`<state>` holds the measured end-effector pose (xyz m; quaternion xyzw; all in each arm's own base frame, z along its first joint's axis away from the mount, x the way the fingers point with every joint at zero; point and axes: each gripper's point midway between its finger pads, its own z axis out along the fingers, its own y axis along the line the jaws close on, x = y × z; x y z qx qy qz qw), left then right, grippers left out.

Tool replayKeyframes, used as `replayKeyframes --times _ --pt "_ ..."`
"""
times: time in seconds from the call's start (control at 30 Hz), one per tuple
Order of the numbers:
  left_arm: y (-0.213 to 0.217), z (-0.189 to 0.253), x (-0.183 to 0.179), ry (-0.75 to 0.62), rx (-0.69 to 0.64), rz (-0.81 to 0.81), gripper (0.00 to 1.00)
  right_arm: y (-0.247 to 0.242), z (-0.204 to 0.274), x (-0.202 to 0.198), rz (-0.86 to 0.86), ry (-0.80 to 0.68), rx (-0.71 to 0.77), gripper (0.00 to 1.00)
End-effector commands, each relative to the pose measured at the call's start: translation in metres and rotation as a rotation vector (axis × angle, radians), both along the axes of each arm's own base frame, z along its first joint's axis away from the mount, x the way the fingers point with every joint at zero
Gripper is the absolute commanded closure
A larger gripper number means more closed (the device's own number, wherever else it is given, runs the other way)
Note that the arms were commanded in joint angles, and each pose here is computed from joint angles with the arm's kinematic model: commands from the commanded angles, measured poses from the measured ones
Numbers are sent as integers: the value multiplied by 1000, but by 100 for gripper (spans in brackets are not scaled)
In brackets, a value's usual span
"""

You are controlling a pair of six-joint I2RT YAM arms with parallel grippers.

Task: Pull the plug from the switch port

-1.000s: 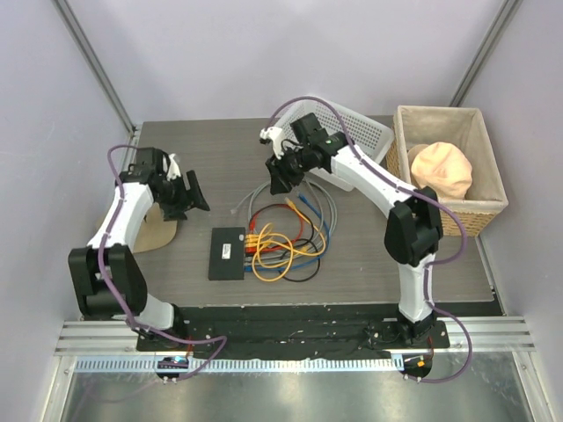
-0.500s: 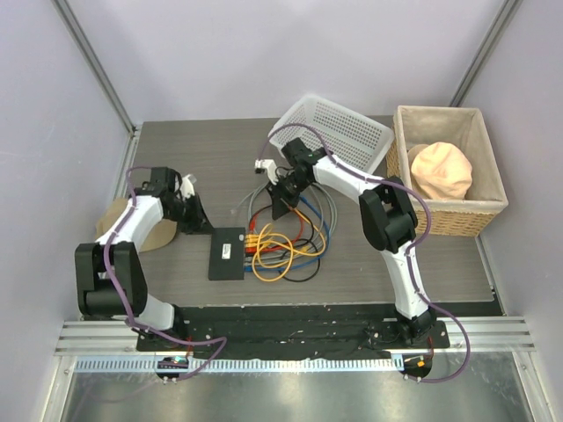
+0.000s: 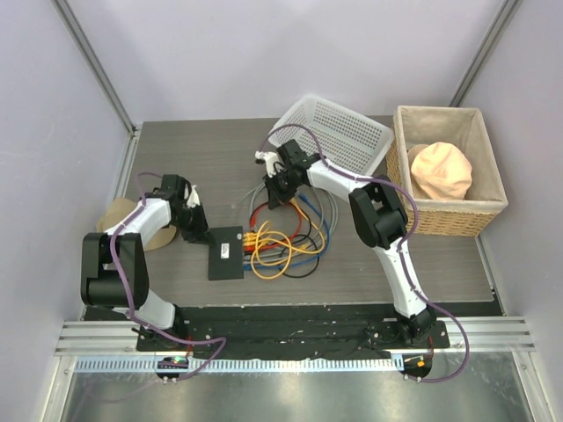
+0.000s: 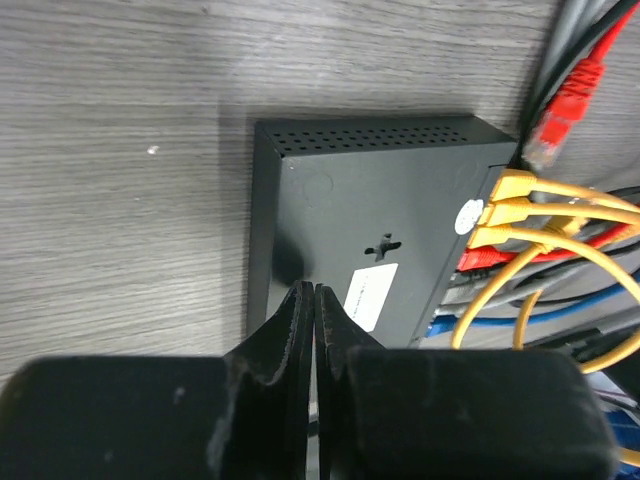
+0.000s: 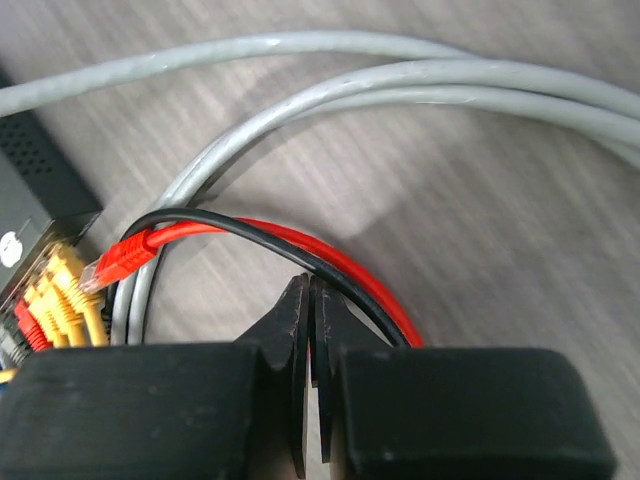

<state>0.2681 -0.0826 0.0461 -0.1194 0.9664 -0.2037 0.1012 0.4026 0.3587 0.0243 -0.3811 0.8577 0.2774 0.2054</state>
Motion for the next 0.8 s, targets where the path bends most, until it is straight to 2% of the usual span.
replayKeyframes --times 0.0,0.13,0.23,0.3,0.37,0.4,0.43,0.53,0.57,0.63,0.77 --pt "13 1 10 -61 73 -13 94 -28 13 47 -157 -78 -8 92" --pt "21 4 10 -75 122 -48 94 -44 16 64 -256 -43 19 90" --pt "21 12 7 -75 125 -58 92 -35 46 58 -208 -52 91 85" --pt "17 19 8 -96 103 -63 87 -25 76 45 -124 -50 169 81" --pt "14 28 13 -136 84 -52 76 -18 99 33 -51 -51 233 77" --pt "13 31 15 -151 73 -52 68 -12 118 26 -11 -47 291 74" --pt "13 36 16 -160 68 -45 54 -7 128 23 2 -42 323 72" --pt "9 46 17 -183 33 -55 34 14 149 14 57 5 439 65" --pt "8 45 18 -188 27 -57 32 21 157 15 83 -5 468 64" --pt "8 42 17 -181 18 -44 29 37 144 7 134 51 488 63" --pt "10 34 14 -153 -23 -4 29 62 137 -8 202 123 525 62"
